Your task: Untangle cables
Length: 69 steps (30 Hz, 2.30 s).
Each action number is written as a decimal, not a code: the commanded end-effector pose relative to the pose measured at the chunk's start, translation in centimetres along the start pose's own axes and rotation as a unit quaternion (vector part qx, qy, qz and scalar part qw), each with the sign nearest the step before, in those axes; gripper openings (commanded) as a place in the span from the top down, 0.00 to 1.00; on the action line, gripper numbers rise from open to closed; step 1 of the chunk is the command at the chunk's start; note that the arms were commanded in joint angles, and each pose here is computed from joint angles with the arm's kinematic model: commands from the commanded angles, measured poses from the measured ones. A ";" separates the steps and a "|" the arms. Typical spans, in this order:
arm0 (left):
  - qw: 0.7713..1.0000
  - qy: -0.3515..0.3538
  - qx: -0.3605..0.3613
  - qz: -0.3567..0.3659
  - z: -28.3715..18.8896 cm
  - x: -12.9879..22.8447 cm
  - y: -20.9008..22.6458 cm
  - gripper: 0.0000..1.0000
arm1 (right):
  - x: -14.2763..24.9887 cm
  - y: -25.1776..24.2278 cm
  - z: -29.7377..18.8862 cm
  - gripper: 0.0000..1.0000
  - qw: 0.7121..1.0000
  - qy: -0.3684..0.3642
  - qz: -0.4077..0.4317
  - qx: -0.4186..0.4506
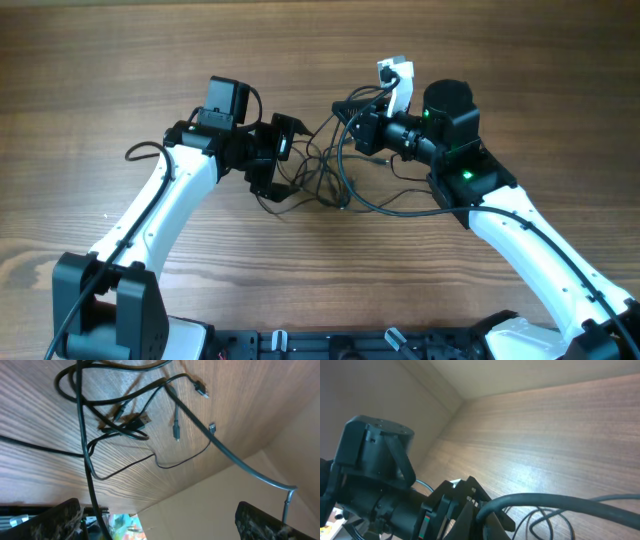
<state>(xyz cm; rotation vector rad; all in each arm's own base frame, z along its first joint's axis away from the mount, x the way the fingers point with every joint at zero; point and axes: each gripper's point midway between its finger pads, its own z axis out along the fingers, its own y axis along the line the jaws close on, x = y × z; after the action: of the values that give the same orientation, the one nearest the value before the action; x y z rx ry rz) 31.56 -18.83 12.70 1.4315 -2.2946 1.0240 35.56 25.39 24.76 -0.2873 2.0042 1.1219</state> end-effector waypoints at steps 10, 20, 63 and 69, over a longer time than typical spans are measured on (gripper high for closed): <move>0.944 -0.253 -0.082 -0.193 -0.1 -3.8 5.8 0.00 | -0.2 0.0 -0.5 0.95 1.000 -0.002 -0.008 0.010; 0.926 -0.271 -0.132 -0.227 4.6 -6.9 7.8 0.19 | -3.5 1.4 -1.5 0.96 1.000 -0.007 -0.002 0.019; 0.846 -0.467 -0.184 -0.180 -1.1 -14.4 10.6 0.00 | -13.8 -32.1 -46.2 0.95 0.676 -0.204 0.177 0.686; 0.846 -0.467 -0.184 -0.180 -1.1 -14.4 10.6 0.00 | -9.1 -38.8 -48.3 0.94 0.651 -0.170 0.232 0.702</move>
<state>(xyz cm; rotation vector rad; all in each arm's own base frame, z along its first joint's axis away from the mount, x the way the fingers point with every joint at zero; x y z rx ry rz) 29.18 -6.00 1.31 2.3523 -2.3592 -0.2931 37.15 -35.13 25.00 1.1398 1.9576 -0.3571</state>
